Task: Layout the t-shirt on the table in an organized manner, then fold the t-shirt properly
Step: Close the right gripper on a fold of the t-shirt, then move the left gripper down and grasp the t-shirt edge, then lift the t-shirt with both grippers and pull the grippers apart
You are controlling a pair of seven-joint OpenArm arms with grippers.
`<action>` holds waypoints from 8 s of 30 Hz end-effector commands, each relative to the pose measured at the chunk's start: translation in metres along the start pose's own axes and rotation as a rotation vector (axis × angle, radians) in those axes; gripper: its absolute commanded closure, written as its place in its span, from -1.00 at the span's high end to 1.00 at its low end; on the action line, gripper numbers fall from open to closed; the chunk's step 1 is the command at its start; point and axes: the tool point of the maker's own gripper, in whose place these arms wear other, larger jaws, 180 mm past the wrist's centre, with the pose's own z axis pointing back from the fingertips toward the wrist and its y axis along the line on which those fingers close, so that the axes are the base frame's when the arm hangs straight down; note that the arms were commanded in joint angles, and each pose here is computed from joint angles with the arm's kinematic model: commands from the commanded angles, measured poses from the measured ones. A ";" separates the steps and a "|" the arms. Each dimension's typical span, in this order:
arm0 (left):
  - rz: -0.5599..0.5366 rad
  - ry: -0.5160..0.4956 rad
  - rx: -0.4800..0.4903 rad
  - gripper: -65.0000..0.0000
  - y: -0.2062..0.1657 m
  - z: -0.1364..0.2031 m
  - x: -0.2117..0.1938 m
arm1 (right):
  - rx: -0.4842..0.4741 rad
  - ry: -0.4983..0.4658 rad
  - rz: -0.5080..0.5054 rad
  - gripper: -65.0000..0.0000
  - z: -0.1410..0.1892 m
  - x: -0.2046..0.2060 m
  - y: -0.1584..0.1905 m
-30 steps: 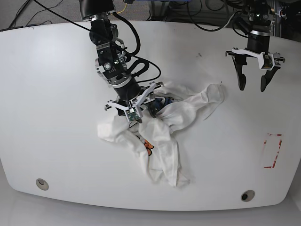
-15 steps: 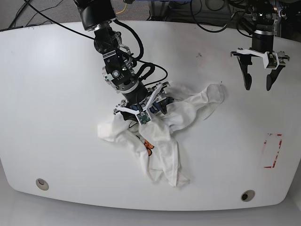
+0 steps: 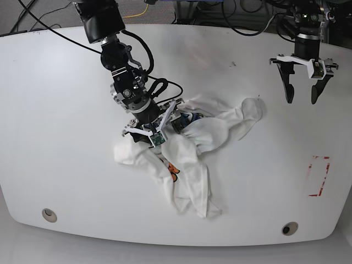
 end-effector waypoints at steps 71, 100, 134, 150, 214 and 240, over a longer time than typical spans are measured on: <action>0.029 0.107 -0.133 0.20 -0.043 -0.051 -0.011 | -0.038 -0.386 0.113 -0.99 0.079 0.134 -0.005; 0.277 0.281 -0.306 0.20 -0.080 -0.067 -0.065 | -0.056 -0.407 0.170 -0.99 0.083 0.146 -0.018; 0.441 0.444 -0.405 0.20 -0.121 -0.098 -0.103 | -0.055 -0.403 0.167 -0.99 0.083 0.144 -0.018; 0.438 0.459 -0.413 -1.00 -0.125 -0.096 -0.107 | -0.056 -0.403 0.167 -0.99 0.083 0.144 -0.019; -0.149 -0.604 -0.342 -1.00 -0.059 -0.140 0.409 | -0.489 -0.871 0.279 -0.99 0.183 0.387 -0.191; -0.154 -0.445 -0.328 -1.00 -0.042 -0.153 0.374 | -0.518 -0.750 0.250 -0.99 0.189 0.323 -0.199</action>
